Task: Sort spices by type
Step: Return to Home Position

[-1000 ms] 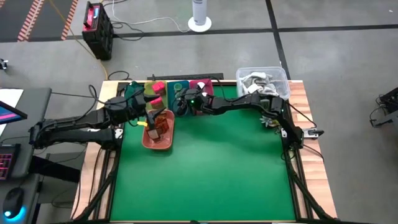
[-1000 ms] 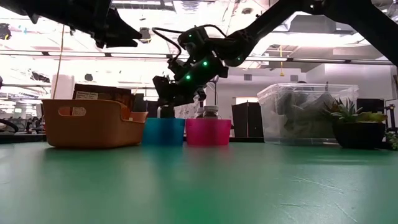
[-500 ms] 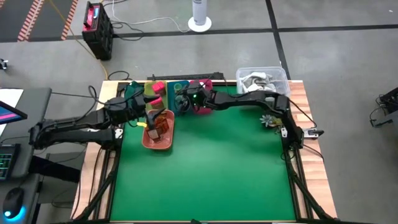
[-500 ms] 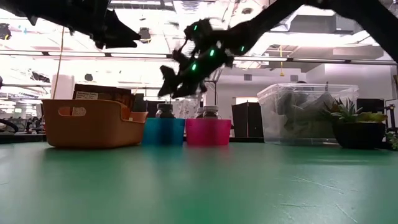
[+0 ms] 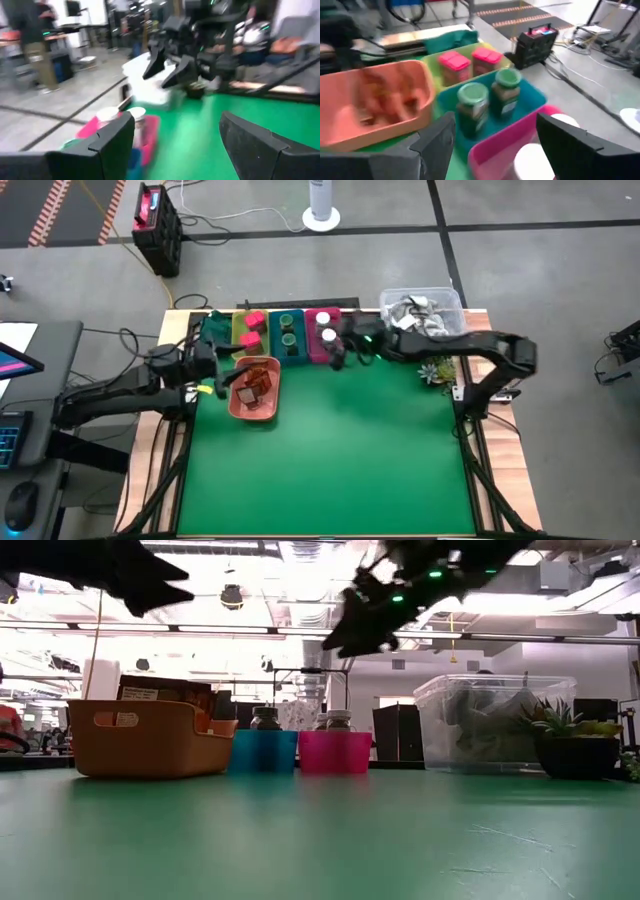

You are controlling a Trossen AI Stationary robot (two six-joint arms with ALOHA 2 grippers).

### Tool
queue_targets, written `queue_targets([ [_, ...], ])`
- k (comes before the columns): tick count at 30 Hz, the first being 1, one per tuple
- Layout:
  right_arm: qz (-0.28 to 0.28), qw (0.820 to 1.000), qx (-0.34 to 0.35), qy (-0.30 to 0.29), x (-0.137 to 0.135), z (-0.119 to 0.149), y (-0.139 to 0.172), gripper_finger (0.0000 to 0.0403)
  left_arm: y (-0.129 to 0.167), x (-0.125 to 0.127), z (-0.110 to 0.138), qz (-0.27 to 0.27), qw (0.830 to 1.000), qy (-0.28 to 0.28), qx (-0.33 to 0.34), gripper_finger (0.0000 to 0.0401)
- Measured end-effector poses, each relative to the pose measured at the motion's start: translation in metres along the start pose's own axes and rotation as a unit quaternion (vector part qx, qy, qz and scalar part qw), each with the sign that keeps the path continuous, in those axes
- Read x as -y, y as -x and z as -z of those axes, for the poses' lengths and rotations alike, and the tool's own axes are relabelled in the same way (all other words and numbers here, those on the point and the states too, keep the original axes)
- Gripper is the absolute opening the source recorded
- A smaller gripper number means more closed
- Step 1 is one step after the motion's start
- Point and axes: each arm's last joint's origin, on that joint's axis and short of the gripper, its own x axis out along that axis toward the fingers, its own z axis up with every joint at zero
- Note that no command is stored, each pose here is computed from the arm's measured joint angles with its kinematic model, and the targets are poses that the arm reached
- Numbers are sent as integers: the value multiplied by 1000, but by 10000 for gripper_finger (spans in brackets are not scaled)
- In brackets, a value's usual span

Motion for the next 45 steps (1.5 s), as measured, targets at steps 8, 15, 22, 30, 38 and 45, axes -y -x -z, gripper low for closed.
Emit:
queue_targets([
  [8,-39,995,88,-33,-16,42,80,303,11,13,34,61,997,56,-7,270],
  [15,-10,986,158,-56,-11,64,150,302,23,20,58,52,997,55,11,245],
  [22,-73,976,203,-40,0,108,188,302,28,22,74,69,997,38,16,227],
  [30,-163,956,224,-101,11,149,196,301,25,27,87,114,993,27,1,208],
  [38,-247,929,256,-108,10,161,208,301,27,33,89,200,980,-9,-2,191],
  [45,-290,912,264,-118,6,162,218,301,28,35,92,216,976,-23,-16,181],
])
